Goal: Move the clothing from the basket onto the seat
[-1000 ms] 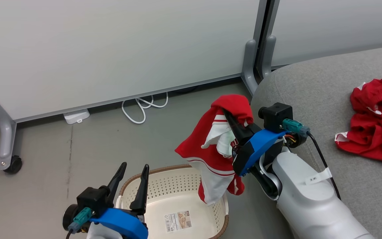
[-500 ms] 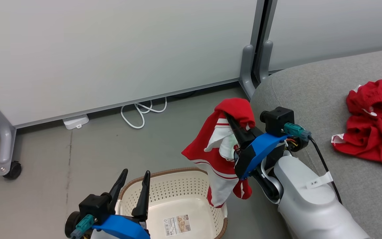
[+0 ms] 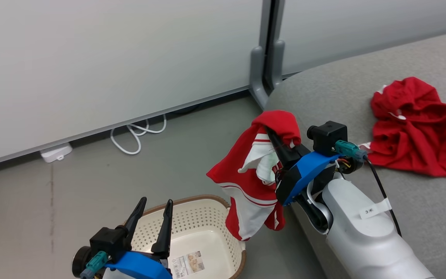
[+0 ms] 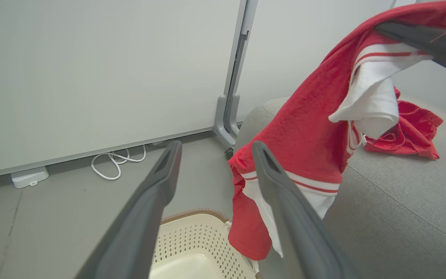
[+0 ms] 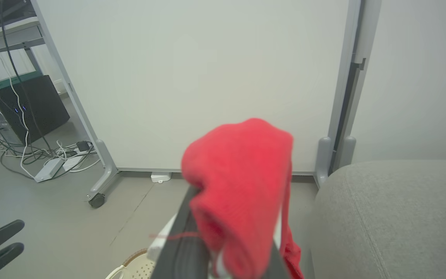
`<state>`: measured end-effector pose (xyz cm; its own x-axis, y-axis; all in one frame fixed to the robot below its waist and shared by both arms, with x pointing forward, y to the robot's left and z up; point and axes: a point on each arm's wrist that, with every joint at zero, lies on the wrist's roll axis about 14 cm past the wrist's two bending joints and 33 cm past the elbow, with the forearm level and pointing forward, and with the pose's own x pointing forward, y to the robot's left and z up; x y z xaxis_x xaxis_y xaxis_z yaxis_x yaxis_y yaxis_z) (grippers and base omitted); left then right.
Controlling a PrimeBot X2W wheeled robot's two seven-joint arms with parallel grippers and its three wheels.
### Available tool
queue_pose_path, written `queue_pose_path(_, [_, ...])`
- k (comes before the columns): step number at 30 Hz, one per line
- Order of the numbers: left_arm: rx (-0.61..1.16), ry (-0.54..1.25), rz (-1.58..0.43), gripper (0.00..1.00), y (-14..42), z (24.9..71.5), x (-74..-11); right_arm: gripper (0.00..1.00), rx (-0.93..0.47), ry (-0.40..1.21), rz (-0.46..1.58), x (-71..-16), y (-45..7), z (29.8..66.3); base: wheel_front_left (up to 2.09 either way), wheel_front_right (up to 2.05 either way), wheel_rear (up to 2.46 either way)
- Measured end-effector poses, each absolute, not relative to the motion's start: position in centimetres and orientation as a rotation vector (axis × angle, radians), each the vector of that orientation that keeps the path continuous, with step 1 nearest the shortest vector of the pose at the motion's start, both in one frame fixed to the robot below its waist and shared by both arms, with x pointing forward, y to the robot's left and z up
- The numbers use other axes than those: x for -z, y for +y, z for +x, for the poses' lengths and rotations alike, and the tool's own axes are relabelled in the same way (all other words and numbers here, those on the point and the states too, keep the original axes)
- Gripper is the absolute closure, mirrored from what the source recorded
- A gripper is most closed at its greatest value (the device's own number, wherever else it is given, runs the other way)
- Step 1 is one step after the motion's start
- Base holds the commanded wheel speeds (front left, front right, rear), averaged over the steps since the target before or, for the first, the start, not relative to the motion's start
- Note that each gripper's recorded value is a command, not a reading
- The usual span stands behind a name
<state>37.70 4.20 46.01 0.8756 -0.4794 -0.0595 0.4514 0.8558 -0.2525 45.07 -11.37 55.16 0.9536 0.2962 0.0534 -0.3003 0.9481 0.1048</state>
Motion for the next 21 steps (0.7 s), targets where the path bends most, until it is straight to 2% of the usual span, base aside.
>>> queue_pose_path(21, [0.787, 0.147, -0.228, 0.0, -5.8, 38.7, -45.9, 1.0, -0.006, -0.022, 0.106, -54.0, -22.7, 40.7, 0.0, 0.0, 0.0])
